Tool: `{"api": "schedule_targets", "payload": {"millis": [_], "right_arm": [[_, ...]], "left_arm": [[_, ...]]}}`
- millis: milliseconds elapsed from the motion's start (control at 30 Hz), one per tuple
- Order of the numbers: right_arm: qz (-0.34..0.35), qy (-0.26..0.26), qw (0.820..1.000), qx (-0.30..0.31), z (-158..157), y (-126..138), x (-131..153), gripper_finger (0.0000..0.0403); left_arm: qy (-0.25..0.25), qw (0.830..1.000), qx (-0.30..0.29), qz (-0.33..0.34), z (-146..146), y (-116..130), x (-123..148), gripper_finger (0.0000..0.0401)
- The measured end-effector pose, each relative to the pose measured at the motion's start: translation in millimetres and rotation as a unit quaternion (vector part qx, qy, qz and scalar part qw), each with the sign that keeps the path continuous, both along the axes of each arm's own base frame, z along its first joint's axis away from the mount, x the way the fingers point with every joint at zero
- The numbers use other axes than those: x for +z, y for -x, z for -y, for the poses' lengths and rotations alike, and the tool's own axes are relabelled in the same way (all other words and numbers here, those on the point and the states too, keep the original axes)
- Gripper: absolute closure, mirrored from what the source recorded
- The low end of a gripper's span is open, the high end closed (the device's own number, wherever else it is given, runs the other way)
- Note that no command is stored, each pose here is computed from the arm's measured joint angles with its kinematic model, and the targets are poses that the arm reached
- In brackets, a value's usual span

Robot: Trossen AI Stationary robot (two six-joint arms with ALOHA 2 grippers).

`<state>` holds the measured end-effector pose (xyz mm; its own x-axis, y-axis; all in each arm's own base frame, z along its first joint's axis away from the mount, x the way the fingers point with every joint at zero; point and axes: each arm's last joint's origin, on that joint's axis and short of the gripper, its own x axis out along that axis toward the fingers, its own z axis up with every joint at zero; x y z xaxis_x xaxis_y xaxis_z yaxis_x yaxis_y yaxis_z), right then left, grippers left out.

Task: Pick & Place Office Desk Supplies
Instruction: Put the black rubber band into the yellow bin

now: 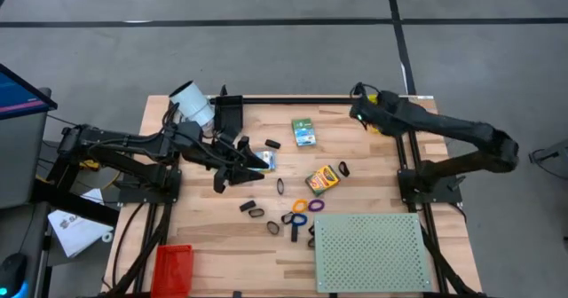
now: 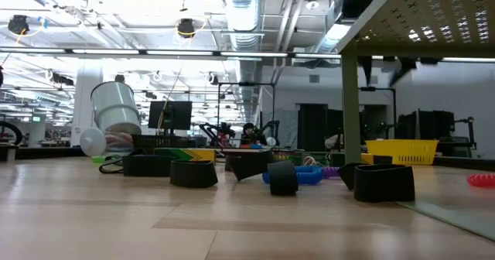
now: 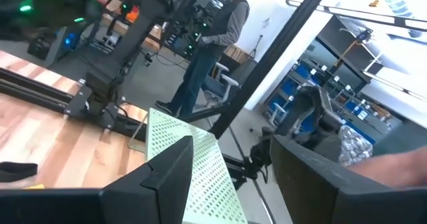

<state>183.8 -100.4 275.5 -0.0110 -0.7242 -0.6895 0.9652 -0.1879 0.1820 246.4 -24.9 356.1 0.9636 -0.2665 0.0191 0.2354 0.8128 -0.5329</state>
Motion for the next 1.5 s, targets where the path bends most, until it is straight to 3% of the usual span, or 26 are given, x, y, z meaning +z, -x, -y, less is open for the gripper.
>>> {"api": "schedule_targets", "payload": {"millis": [67,167,267,467,867,1500], "right_arm": [[0.015,-0.008,0.997,0.078,-20.2,-0.2,10.0,0.0193],[0.07,-0.07,0.981,0.167,-47.4,1.0,18.2,0.0198],[0.1,-0.132,0.967,0.195,-69.2,1.1,17.4,0.0205],[0.051,-0.172,0.968,0.175,-90.0,-13.0,-3.5,0.0198],[-0.053,-0.259,0.946,0.188,-86.3,-63.0,-62.5,0.0138],[-0.151,-0.271,0.937,0.159,-79.8,-91.8,-131.0,0.0138]], "left_arm": [[-0.001,1.0,-0.004,-0.004,1.2,0.1,-0.8,0.0206],[-0.001,1.0,-0.006,-0.009,2.3,0.1,-1.8,0.0206],[-0.001,1.0,-0.007,-0.009,2.3,0.1,-1.9,0.0206],[-0.001,1.0,-0.005,-0.009,2.2,0.0,-1.9,0.0206],[-0.004,1.0,-0.005,-0.008,2.2,0.0,-1.7,0.0206],[-0.003,0.999,-0.037,-0.008,14.1,1.7,-1.8,0.0206]]}}
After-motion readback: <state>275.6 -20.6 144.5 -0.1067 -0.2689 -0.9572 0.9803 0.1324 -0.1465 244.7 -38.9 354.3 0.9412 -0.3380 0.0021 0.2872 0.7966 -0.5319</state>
